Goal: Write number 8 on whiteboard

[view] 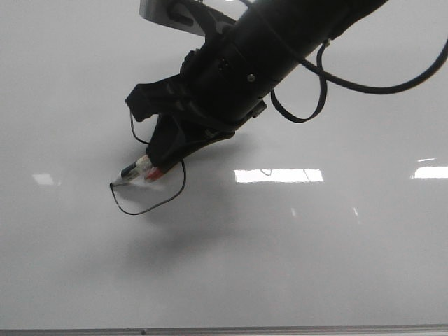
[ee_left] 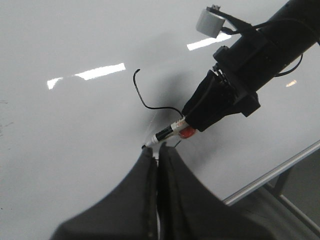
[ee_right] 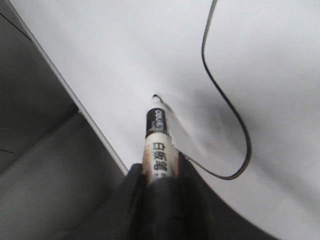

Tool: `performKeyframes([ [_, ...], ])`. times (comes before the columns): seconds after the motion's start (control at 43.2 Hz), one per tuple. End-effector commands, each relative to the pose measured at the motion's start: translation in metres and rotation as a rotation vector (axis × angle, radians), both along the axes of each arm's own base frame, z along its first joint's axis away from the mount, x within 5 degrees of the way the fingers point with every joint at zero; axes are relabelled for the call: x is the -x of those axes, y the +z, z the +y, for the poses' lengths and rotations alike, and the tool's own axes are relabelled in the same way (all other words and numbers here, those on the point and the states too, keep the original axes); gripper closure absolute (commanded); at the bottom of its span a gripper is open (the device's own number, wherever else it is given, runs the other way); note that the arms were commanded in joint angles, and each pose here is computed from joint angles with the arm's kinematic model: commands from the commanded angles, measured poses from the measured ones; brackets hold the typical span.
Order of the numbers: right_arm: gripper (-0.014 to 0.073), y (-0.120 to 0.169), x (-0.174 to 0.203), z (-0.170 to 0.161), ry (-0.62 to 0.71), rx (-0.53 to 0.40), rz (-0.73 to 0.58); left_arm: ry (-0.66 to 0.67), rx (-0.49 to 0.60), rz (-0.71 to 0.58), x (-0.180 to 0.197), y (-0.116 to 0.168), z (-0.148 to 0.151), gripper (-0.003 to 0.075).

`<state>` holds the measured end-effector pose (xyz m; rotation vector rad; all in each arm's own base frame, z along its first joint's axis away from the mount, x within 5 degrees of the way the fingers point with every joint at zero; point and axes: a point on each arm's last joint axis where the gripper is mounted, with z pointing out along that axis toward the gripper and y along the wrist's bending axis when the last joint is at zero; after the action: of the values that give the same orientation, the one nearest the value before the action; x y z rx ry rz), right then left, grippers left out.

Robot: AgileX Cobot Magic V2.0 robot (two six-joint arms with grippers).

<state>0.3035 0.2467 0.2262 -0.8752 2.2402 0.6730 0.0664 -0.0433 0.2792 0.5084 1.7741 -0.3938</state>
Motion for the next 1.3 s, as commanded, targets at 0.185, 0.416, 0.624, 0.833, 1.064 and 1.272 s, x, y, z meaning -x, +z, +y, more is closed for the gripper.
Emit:
performKeyframes([
  [0.185, 0.0654, 0.048, -0.006, -0.044, -0.127, -0.078, -0.106, 0.029, 0.065, -0.067, -0.002, 0.015, 0.001, 0.0741],
  [0.416, 0.0654, 0.064, -0.006, -0.067, -0.151, -0.075, -0.168, 0.029, 0.065, -0.067, -0.002, 0.015, 0.001, 0.0741],
  [0.624, 0.0654, 0.083, -0.012, -0.062, -0.172, -0.116, -0.227, 0.029, 0.064, -0.065, -0.002, 0.015, 0.001, 0.0741],
  [0.833, 0.0654, 0.092, -0.025, -0.034, -0.103, -0.144, -0.241, 0.028, 0.063, -0.064, -0.002, 0.014, 0.001, 0.0741],
  [1.064, 0.0654, 0.105, -0.007, -0.015, 0.080, -0.068, -0.281, 0.028, 0.063, -0.064, -0.002, 0.014, 0.001, 0.0741],
  [1.272, 0.0654, 0.127, 0.040, -0.015, 0.381, 0.161, -0.410, -0.005, 0.025, -0.062, -0.002, 0.018, -0.001, 0.0739],
])
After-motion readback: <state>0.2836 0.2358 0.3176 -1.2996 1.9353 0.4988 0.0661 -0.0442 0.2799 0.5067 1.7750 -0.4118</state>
